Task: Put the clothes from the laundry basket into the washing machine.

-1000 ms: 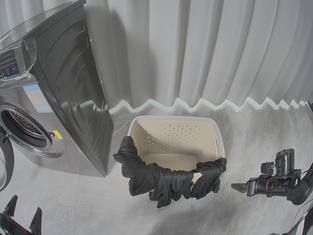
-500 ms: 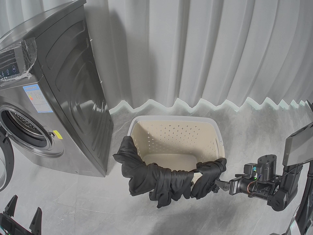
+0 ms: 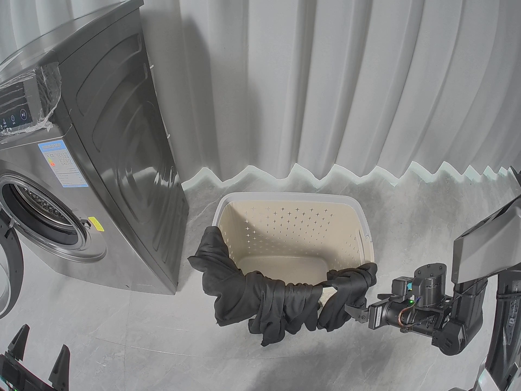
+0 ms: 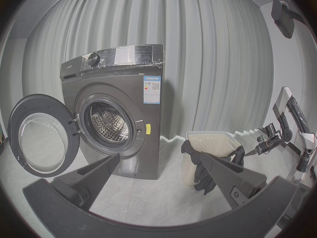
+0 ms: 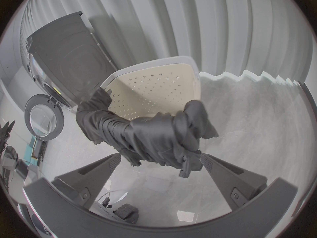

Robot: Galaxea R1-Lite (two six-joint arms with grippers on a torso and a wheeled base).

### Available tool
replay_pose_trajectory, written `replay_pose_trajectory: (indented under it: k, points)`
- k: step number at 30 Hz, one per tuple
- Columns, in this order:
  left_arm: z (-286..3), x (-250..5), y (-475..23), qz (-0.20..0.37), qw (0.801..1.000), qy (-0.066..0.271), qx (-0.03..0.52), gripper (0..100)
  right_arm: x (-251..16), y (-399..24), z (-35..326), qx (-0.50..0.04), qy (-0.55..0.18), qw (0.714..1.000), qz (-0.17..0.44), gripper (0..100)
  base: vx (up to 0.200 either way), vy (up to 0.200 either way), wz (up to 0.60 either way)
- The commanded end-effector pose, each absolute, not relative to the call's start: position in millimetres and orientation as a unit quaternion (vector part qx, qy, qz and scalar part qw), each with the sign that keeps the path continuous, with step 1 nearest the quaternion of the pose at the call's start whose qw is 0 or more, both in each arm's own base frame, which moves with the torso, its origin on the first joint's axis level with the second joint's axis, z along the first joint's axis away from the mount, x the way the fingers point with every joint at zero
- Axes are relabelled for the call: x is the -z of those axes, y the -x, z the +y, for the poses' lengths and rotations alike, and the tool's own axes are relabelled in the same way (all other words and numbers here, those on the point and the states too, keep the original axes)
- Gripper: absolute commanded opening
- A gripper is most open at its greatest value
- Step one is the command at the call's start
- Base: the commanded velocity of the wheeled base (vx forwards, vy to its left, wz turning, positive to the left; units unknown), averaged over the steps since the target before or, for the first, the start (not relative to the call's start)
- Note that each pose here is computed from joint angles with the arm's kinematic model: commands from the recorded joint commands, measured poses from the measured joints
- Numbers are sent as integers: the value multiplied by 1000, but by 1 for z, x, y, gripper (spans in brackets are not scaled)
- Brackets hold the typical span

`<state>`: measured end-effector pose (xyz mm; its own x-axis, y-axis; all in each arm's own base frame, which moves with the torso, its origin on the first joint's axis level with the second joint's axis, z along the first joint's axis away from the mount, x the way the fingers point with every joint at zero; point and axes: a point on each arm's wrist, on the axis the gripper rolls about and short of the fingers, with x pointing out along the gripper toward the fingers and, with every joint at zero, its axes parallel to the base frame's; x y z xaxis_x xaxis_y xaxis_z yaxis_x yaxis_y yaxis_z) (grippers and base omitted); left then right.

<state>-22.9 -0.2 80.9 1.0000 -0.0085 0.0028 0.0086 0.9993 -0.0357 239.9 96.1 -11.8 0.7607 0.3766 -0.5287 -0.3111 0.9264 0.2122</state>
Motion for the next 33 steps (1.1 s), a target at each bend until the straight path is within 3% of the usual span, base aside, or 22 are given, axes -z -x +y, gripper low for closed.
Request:
replay_pose_trajectory:
  k: [1,16,33]
  points:
    - [0,-76,23,-1,1000,18,4,100,11,-238,104,-200,-54,935,289,100,0,0,0]
    - [0,-76,23,-1,1000,19,4,100,22,-250,105,-170,-47,942,287,100,0,0,0]
    - [0,-76,23,-1,1000,19,4,100,24,-269,113,-174,-50,949,259,100,0,0,0]
